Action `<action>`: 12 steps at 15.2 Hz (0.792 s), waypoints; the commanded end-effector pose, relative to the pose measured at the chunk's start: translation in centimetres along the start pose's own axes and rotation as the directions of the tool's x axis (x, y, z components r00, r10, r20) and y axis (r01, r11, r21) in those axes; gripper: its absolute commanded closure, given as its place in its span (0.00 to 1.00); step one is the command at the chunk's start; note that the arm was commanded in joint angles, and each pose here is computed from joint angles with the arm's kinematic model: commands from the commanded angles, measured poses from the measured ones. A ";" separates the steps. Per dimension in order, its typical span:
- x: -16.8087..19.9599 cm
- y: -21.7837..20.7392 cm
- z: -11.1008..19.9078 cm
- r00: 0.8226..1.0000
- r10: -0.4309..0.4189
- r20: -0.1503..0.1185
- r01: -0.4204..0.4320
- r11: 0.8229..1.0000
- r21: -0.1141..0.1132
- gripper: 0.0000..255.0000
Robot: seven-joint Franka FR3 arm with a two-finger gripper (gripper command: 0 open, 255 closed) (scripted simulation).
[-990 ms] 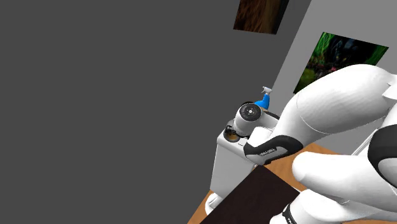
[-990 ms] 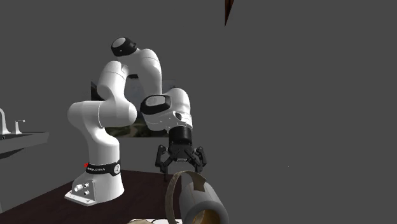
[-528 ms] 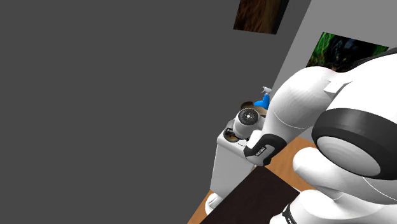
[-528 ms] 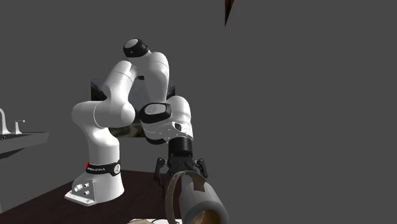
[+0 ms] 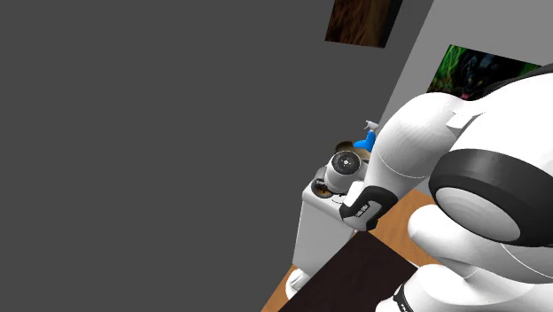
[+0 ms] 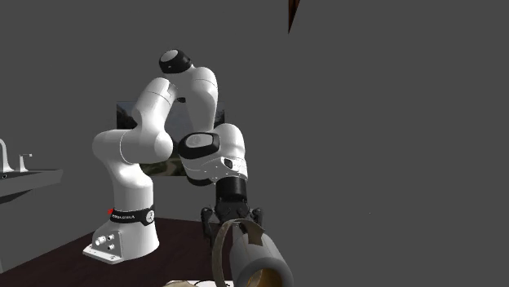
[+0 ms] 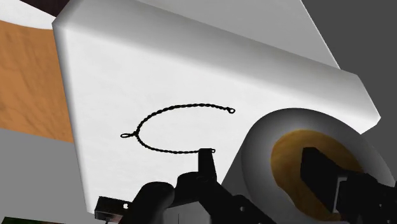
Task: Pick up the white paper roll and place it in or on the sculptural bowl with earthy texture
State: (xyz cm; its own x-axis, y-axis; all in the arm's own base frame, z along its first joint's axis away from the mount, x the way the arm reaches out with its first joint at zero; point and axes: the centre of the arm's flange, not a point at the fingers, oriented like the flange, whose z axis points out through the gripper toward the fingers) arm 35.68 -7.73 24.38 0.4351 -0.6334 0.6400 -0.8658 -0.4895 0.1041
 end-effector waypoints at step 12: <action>1.0 0.2 -1.2 1.000 0.000 0.000 0.000 1.000 0.000 1.00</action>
State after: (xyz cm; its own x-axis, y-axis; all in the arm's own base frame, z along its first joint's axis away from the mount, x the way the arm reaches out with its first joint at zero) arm 35.75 -7.72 25.40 0.4349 -0.6331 0.6403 -0.8658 -0.4894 0.1042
